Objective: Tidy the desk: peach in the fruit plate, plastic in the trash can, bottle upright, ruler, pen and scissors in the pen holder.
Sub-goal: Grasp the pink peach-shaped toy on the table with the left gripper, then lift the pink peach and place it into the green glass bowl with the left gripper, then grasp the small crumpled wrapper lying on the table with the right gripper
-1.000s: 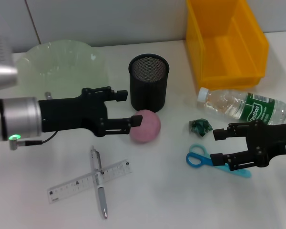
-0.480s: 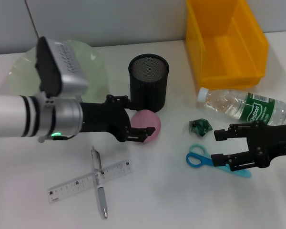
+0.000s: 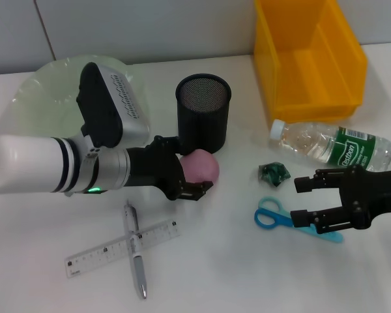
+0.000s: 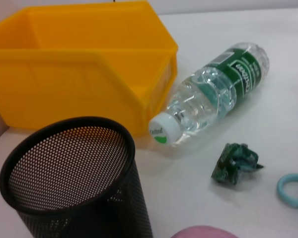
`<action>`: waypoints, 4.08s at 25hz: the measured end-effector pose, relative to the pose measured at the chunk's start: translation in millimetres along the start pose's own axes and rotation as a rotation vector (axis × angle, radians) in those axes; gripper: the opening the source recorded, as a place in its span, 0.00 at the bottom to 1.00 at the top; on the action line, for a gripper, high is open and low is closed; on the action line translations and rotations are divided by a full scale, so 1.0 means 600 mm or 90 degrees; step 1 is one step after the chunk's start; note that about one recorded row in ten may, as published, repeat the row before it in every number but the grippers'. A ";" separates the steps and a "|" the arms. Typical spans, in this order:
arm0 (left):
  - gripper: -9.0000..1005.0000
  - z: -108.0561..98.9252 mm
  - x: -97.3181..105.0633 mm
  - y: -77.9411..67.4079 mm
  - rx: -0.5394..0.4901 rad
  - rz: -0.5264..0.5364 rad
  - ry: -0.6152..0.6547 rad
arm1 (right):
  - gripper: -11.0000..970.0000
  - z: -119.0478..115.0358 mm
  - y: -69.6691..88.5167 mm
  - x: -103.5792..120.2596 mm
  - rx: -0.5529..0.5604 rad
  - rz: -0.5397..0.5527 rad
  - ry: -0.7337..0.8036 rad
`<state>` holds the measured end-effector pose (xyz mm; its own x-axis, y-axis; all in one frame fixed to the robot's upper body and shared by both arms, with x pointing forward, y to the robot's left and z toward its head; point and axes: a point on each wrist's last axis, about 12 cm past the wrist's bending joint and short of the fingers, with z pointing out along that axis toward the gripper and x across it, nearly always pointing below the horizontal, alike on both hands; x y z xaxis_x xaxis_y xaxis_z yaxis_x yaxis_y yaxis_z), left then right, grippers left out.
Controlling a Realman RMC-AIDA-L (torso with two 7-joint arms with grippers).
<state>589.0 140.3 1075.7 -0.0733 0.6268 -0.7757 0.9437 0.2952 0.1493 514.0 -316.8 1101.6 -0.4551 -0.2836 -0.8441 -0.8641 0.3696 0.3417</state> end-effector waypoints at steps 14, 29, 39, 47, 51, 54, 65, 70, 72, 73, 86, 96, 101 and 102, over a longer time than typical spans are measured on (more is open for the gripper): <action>0.76 0.008 -0.004 -0.002 -0.038 0.016 0.007 | 0.79 -0.002 -0.001 0.000 0.001 0.000 0.002; 0.39 -0.071 -0.014 -0.001 -0.020 -0.062 -0.075 | 0.78 -0.006 -0.002 -0.001 0.005 0.000 0.002; 0.31 -0.184 -0.008 0.048 -0.166 -0.104 -0.163 | 0.77 -0.005 -0.002 0.000 0.004 0.001 0.002; 0.27 -0.159 0.034 0.103 -0.333 -0.197 -0.141 | 0.77 -0.004 -0.002 0.000 0.003 0.003 0.001; 0.22 -0.134 0.055 0.113 -0.354 -0.227 -0.108 | 0.76 -0.004 -0.001 0.000 0.003 0.005 0.001; 0.20 -0.128 0.071 0.116 -0.366 -0.245 -0.085 | 0.76 -0.004 -0.001 0.000 0.003 0.005 0.001; 0.33 -0.122 0.096 0.114 -0.380 -0.275 -0.059 | 0.75 -0.005 -0.002 -0.001 0.003 0.005 0.001; 0.48 -0.121 0.096 0.113 -0.376 -0.281 -0.062 | 0.75 -0.005 -0.002 -0.002 0.003 0.003 0.002; 0.54 -0.121 0.096 0.113 -0.376 -0.282 -0.062 | 0.75 -0.005 -0.002 -0.002 0.003 0.003 0.002; 0.57 -0.121 0.096 0.113 -0.376 -0.283 -0.063 | 0.75 -0.005 -0.002 -0.002 0.003 0.003 0.002; 0.80 -0.130 0.079 0.104 -0.320 -0.297 -0.119 | 0.74 -0.008 -0.003 -0.001 0.005 0.003 0.003; 0.80 -0.256 0.040 0.055 0.035 -0.300 -0.304 | 0.73 -0.009 -0.002 0.000 0.005 0.006 0.003; 0.80 -0.261 0.052 0.024 0.113 -0.249 -0.273 | 0.73 -0.011 -0.002 0.001 0.004 0.007 0.004; 0.80 -0.261 0.052 0.024 0.113 -0.249 -0.273 | 0.73 -0.011 -0.002 0.001 0.004 0.006 0.004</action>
<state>549.4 277.1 1149.8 -0.3242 0.1383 -0.9358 0.9148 0.2979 -0.2729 513.4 -323.3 1103.5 -0.4654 -0.2859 -0.8377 -0.8579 0.3786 0.3474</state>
